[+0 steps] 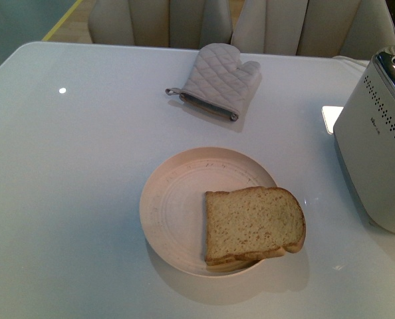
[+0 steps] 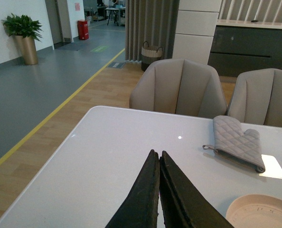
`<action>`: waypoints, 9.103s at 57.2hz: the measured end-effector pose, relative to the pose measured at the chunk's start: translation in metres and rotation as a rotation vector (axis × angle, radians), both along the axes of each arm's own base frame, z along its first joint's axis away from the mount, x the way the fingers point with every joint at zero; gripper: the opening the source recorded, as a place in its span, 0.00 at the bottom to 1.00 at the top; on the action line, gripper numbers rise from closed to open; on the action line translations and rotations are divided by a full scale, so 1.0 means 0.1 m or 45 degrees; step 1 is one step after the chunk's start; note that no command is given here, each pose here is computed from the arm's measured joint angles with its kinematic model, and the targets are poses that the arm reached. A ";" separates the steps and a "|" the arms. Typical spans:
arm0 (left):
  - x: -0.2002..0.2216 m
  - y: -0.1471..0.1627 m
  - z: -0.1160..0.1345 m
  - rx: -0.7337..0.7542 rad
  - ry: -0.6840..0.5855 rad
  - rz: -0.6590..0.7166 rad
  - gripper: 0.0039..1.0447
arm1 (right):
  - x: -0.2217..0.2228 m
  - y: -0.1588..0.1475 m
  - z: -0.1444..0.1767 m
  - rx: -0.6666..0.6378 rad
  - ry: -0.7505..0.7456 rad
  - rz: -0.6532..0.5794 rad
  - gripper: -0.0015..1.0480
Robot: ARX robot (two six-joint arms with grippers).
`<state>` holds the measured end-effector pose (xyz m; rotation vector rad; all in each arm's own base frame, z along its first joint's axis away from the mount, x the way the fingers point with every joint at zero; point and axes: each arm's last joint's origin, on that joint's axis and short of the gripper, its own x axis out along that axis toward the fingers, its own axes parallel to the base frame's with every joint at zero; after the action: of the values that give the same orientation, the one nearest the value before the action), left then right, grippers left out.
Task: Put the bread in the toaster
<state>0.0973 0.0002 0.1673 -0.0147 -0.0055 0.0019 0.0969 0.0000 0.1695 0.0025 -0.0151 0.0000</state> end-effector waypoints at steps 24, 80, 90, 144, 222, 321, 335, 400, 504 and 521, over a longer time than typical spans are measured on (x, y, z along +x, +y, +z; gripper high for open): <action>0.00 0.00 0.00 0.000 0.000 0.000 0.89 | 0.16 0.11 -0.08 0.093 0.395 -0.146 0.91; 0.00 0.00 0.00 0.004 -0.001 0.000 0.93 | 1.62 0.84 -1.29 0.720 1.355 0.019 0.91; 0.00 0.00 0.00 0.004 -0.001 0.000 0.93 | 1.64 0.91 -1.50 0.755 1.417 0.031 0.91; 0.00 0.00 0.00 0.004 -0.001 0.000 0.93 | 1.71 0.99 -1.56 0.833 1.370 0.143 0.05; 0.00 0.00 0.00 0.004 -0.001 0.000 0.93 | 1.80 -0.15 1.19 -0.197 0.646 -0.023 0.03; 0.00 0.00 0.00 0.004 -0.001 0.000 0.93 | 1.92 -0.27 0.47 -0.245 0.958 -0.177 0.03; 0.00 0.00 0.00 0.004 -0.001 0.000 0.93 | 1.90 -0.21 0.20 -0.253 1.001 -0.136 0.06; 0.00 0.00 0.00 0.004 -0.001 0.001 0.93 | 0.66 -0.06 0.24 -0.017 0.030 -0.031 0.31; 0.00 0.00 0.00 0.004 -0.001 0.000 0.93 | 0.00 0.00 0.00 -0.012 0.001 -0.004 0.02; 0.00 0.00 0.00 0.004 -0.001 0.000 0.93 | 0.00 0.00 0.00 -0.012 0.000 -0.004 0.34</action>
<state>0.0972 0.0002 0.1673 -0.0112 -0.0063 0.0019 0.0970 -0.0002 0.1695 -0.0067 -0.0151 -0.0027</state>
